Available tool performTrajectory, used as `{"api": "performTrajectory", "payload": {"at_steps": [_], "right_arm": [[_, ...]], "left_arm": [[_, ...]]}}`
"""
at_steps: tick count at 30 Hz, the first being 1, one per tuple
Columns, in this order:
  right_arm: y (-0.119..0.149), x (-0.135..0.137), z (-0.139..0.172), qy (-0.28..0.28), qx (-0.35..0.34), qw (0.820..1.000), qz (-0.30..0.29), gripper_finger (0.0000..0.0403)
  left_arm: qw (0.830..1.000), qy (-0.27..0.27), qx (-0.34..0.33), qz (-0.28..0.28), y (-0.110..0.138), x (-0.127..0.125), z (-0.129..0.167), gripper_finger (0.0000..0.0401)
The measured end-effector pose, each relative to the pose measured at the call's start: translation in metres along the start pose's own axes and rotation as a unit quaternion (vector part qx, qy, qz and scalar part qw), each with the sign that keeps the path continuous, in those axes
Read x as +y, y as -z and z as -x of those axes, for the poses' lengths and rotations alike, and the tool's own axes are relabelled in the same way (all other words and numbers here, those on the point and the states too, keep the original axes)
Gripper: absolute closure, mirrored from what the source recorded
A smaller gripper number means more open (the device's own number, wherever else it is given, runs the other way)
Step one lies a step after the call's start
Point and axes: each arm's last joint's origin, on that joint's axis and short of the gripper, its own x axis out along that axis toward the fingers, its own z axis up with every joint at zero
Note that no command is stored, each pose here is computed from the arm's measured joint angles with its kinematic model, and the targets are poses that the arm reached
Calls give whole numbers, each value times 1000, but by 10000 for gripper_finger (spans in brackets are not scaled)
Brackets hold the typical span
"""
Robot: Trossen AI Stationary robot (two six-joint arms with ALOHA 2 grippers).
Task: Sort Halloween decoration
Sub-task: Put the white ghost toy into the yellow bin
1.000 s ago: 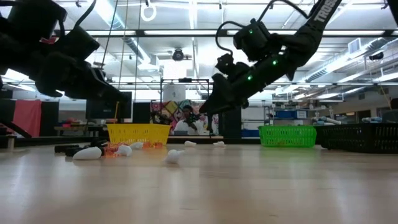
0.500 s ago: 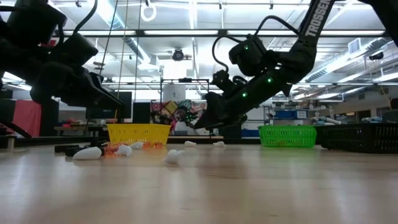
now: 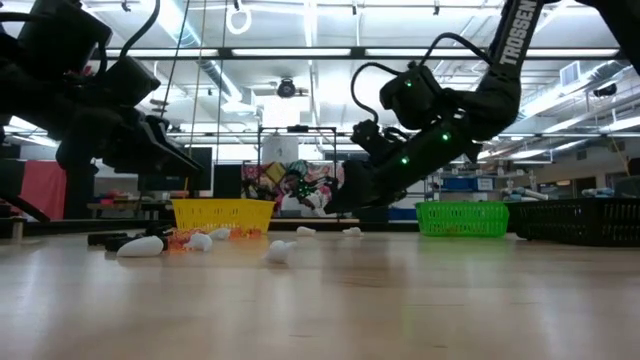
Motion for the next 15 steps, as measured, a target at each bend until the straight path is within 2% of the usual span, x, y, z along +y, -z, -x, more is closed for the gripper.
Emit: {"api": "performTrajectory", "payload": {"at_steps": [5,15], "right_arm": [[5,2,3,-4,3,1000,2,135],[3,22,8,-35,-14,999,18,135]], "left_arm": [[1000,0,-3,1,-1,0,0,319],[1000,0,-10,3,-2,0,0,319]]}}
